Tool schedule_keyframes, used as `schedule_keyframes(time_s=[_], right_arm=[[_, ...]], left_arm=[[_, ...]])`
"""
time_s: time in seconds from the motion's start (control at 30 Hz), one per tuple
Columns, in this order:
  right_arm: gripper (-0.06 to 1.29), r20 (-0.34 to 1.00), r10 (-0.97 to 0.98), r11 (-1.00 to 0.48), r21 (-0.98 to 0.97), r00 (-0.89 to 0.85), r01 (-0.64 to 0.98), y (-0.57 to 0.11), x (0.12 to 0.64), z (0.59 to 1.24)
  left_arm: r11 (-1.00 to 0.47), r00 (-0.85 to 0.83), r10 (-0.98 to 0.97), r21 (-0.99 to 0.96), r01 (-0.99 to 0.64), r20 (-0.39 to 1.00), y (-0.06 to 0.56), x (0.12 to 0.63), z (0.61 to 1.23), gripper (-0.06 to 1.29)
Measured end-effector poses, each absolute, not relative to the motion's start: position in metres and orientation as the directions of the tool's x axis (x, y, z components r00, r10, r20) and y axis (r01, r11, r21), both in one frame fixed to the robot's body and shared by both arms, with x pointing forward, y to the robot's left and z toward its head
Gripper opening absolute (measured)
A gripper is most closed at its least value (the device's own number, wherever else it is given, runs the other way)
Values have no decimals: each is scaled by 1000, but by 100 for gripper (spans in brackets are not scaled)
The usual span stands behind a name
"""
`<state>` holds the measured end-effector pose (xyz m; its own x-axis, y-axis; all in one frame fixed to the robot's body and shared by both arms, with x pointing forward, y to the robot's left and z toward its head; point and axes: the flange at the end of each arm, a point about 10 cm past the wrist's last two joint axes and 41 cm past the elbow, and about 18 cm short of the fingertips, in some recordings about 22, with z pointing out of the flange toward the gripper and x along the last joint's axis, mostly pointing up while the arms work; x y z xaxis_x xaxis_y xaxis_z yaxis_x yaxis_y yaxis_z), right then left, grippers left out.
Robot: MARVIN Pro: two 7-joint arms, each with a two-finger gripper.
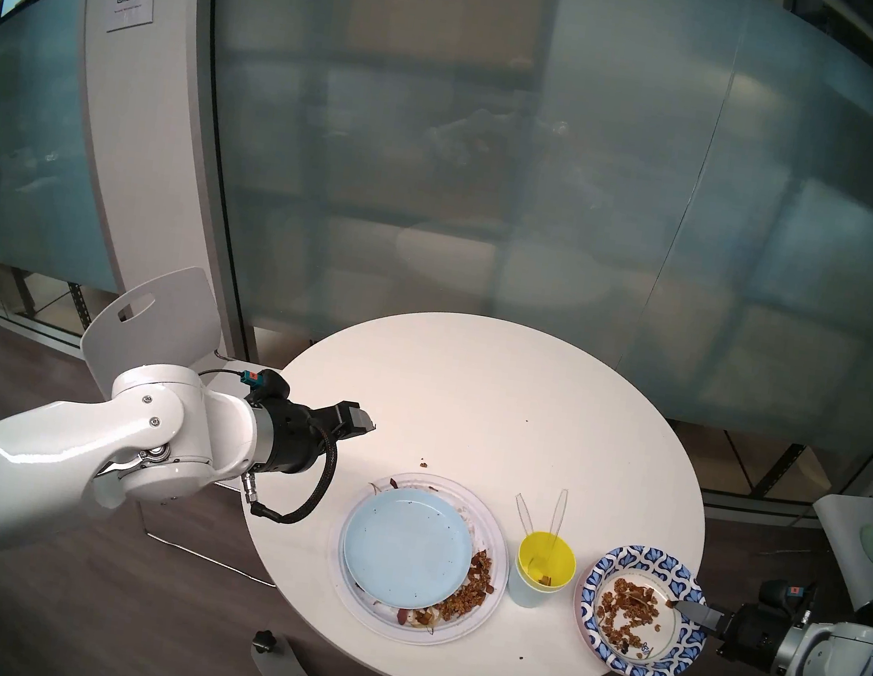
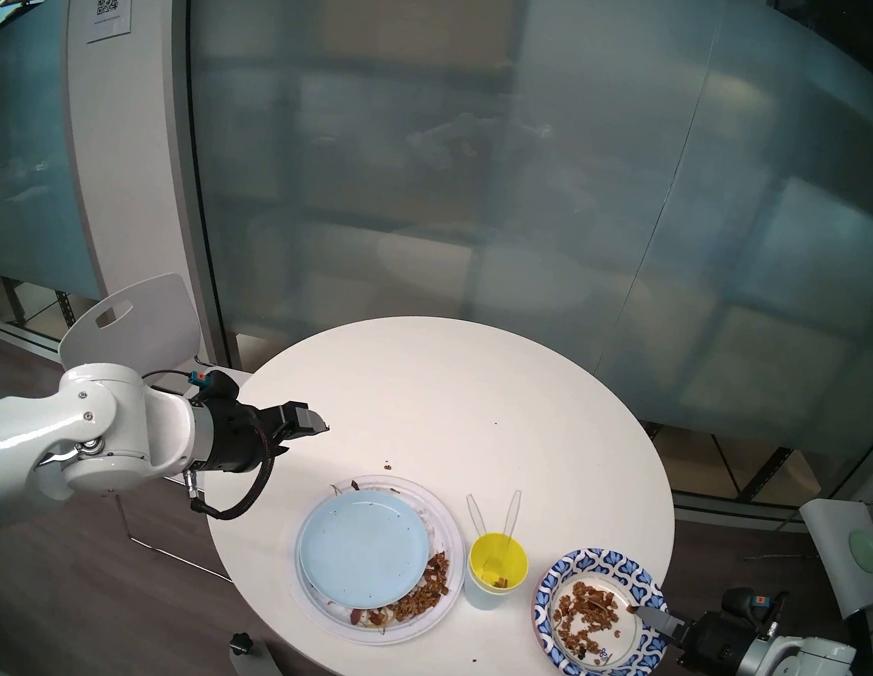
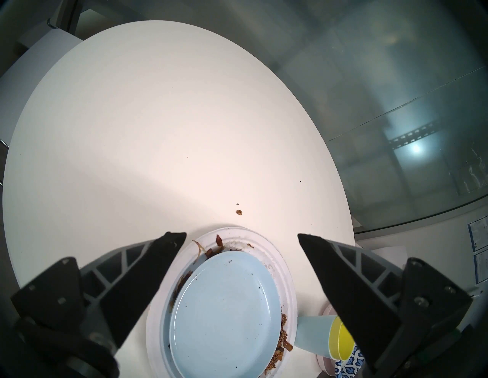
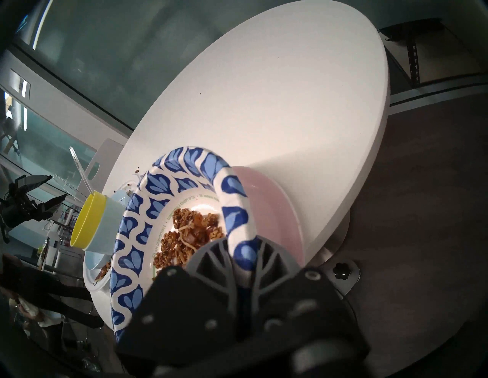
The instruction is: Stack the plates into one stack
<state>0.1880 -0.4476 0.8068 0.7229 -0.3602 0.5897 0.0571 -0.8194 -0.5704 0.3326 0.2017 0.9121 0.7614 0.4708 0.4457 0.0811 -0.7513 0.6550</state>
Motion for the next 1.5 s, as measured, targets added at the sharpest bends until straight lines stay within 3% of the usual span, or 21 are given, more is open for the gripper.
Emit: schedule_keyframes(time_s=[0.17, 0.63, 1.43, 1.5], right_arm=[[6, 592, -356, -824, -563, 723, 56, -449, 192, 806], [28, 618, -349, -829, -554, 705, 75, -453, 205, 816], [31, 628, -356, -812, -574, 692, 103, -444, 236, 807], [42, 636, -353, -815, -569, 686, 109, -445, 238, 810]], left_arm=[[-751, 761, 471, 655, 81, 446, 202, 333, 912, 121], [-751, 761, 471, 655, 81, 446, 202, 333, 912, 121], [-751, 762, 470, 655, 81, 446, 202, 333, 912, 121], [-751, 762, 471, 655, 81, 446, 202, 333, 912, 121]])
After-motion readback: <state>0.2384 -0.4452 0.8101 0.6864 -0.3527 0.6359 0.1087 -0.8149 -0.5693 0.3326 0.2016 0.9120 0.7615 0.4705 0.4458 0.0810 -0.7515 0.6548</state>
